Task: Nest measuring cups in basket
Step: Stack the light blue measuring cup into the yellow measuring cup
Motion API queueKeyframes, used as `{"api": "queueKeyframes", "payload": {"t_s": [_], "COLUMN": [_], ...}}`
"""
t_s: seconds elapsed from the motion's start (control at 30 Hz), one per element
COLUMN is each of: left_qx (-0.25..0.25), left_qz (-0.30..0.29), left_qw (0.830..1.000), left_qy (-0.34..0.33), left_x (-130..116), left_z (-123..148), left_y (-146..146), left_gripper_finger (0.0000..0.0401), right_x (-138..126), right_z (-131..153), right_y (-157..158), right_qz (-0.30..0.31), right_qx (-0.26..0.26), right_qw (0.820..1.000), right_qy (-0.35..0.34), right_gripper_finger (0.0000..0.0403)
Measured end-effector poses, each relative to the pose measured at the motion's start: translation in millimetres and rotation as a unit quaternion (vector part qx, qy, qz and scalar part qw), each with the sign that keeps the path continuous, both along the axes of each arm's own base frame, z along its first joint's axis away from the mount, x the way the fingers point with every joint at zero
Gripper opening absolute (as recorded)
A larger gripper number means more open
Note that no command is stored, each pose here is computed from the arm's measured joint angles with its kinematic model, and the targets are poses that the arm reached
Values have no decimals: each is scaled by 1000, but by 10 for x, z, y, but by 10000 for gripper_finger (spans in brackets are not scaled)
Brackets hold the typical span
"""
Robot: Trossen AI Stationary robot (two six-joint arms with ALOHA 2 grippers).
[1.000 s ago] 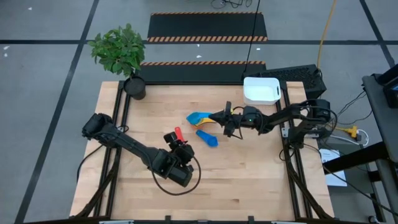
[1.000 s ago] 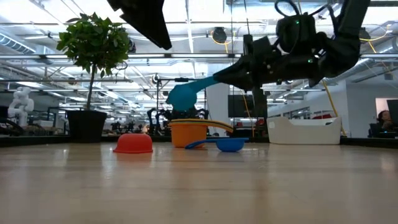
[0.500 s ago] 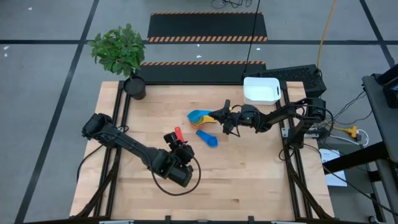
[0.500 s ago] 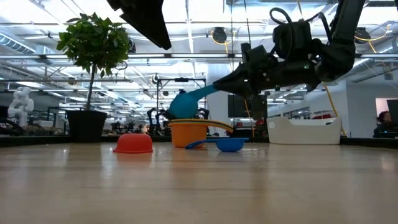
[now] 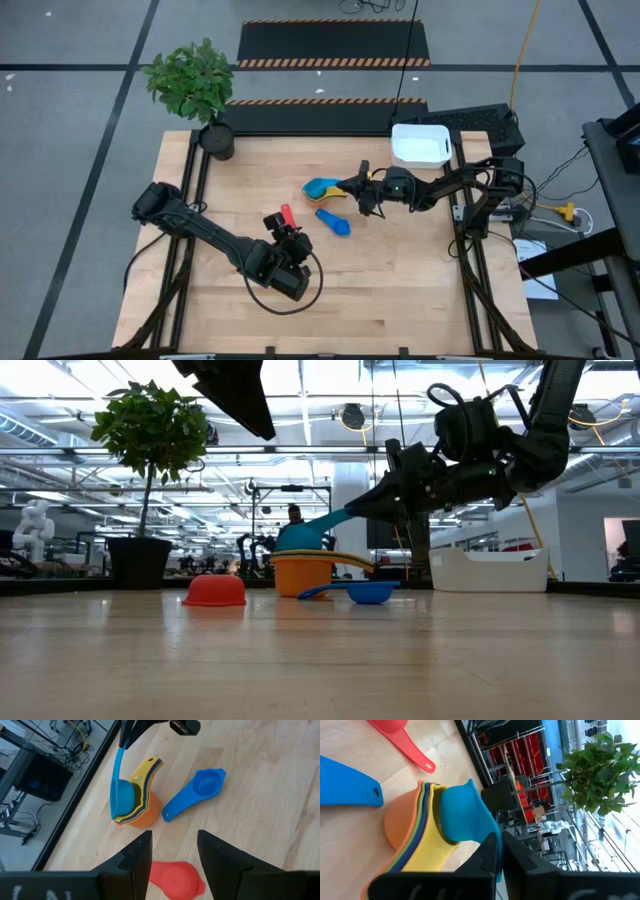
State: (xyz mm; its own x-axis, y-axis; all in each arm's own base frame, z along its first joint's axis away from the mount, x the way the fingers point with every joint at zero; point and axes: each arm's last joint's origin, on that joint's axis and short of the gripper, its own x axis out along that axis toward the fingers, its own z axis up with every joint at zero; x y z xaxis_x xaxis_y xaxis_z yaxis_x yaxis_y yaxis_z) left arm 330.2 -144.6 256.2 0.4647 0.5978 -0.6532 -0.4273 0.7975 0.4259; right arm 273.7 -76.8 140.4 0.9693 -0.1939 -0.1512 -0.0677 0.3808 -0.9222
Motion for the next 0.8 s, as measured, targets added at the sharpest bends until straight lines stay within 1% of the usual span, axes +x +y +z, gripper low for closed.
{"api": "queueKeyframes", "payload": {"t_s": [0.1, 0.2, 0.5, 0.8], "left_qx": [0, 0, 0, 0], "left_qz": [0, 0, 0, 0], "left_qw": [1000, 1000, 1000, 1000], "left_qy": [0, 0, 0, 0], "left_x": [0, 0, 0, 0], "left_z": [0, 0, 0, 0], "left_y": [0, 0, 0, 0], "left_gripper_finger": [161, 161, 161, 161], "right_x": [0, 0, -1, -3], "right_z": [-1, -2, -4, -5], "right_y": [0, 0, 2, -2], "right_qz": [-1, -2, -4, -13], "right_qx": [7, 13, 27, 81], "right_qw": [1000, 1000, 1000, 997], "right_qy": [-1, -1, -3, -14], "right_gripper_finger": [1, 12, 80, 135]}}
